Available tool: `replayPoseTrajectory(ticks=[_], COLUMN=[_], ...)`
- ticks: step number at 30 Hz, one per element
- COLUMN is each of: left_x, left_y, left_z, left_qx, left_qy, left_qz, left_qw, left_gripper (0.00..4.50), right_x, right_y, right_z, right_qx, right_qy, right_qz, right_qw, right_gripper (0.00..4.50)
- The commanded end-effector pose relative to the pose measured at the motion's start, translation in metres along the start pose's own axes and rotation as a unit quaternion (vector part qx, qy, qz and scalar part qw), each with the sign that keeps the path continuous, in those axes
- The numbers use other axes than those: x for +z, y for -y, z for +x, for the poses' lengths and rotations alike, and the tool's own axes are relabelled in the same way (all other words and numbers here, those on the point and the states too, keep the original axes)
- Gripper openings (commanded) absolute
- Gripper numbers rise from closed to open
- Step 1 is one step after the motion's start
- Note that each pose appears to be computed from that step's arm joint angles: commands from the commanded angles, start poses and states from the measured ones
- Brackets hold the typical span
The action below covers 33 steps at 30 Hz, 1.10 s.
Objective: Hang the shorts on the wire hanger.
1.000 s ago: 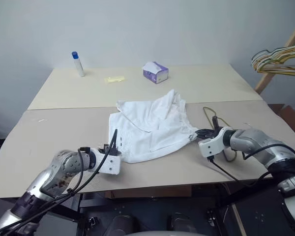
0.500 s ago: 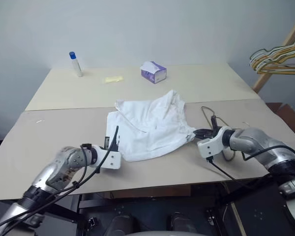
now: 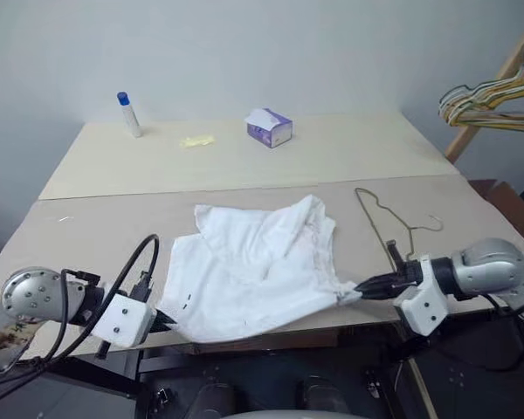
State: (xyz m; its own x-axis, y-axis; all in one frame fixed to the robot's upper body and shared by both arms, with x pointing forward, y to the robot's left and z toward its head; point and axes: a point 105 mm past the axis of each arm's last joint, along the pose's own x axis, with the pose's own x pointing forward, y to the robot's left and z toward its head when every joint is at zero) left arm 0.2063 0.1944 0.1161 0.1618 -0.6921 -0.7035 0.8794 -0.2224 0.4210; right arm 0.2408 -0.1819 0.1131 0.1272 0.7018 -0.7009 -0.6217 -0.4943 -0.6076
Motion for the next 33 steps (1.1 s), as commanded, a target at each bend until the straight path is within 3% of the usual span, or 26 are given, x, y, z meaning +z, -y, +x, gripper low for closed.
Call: replayPoseTrajectory(ticks=[1,6,10,12,15,17,20,22,24,25,28,32,33], left_x=[0.002,-0.006,-0.009,-0.003,0.022,0.052,0.093,0.114,0.122,0.124,0.116,0.085,0.081], left_y=[-0.046,-0.137,-0.226,-0.262,-0.306,-0.321,-0.32,-0.312,-0.307,-0.303,-0.293,-0.26,-0.253], left_z=[0.001,-0.019,-0.059,-0.086,-0.137,-0.176,-0.219,-0.228,-0.224,-0.215,-0.176,-0.115,-0.107], left_qx=[0.133,0.306,0.487,0.571,0.7,0.782,0.857,0.873,0.867,0.854,0.784,0.678,0.662], left_qy=[0.0,-0.029,-0.075,-0.088,-0.097,-0.086,-0.038,-0.009,0.026,0.046,0.084,0.115,0.121], left_qz=[0.014,0.02,0.014,0.021,0.053,0.093,0.143,0.196,0.228,0.244,0.285,0.286,0.278], left_qw=[0.991,0.951,0.87,0.816,0.705,0.61,0.494,0.446,0.442,0.457,0.545,0.667,0.685], left_gripper=[0.02,0.02,0.02,0.02,0.02,0.02,0.02,0.02,0.02,0.02,0.02,0.02,0.02], right_x=[0.002,-0.026,-0.061,-0.077,-0.078,-0.06,-0.021,-0.008,-0.009,-0.013,-0.034,-0.064,-0.067], right_y=[0.028,0.106,0.182,0.214,0.26,0.289,0.306,0.304,0.298,0.294,0.279,0.239,0.231], right_z=[-0.007,-0.027,-0.055,-0.075,-0.114,-0.145,-0.181,-0.194,-0.196,-0.191,-0.163,-0.104,-0.095], right_qx=[-0.023,-0.151,-0.311,-0.396,-0.532,-0.643,-0.753,-0.788,-0.795,-0.787,-0.737,-0.621,-0.6], right_qy=[0.011,-0.022,-0.112,-0.169,-0.248,-0.261,-0.235,-0.222,-0.217,-0.215,-0.21,-0.191,-0.186], right_qz=[0.055,0.102,0.08,0.068,-0.003,-0.057,-0.156,-0.196,-0.204,-0.203,-0.192,-0.168,-0.165], right_qw=[0.998,0.983,0.94,0.9,0.81,0.717,0.594,0.54,0.528,0.541,0.613,0.742,0.76], right_gripper=[0.0,0.0,0.0,0.0,0.0,0.0,0.0,0.0,0.0,0.0,0.0,0.0,0.0])
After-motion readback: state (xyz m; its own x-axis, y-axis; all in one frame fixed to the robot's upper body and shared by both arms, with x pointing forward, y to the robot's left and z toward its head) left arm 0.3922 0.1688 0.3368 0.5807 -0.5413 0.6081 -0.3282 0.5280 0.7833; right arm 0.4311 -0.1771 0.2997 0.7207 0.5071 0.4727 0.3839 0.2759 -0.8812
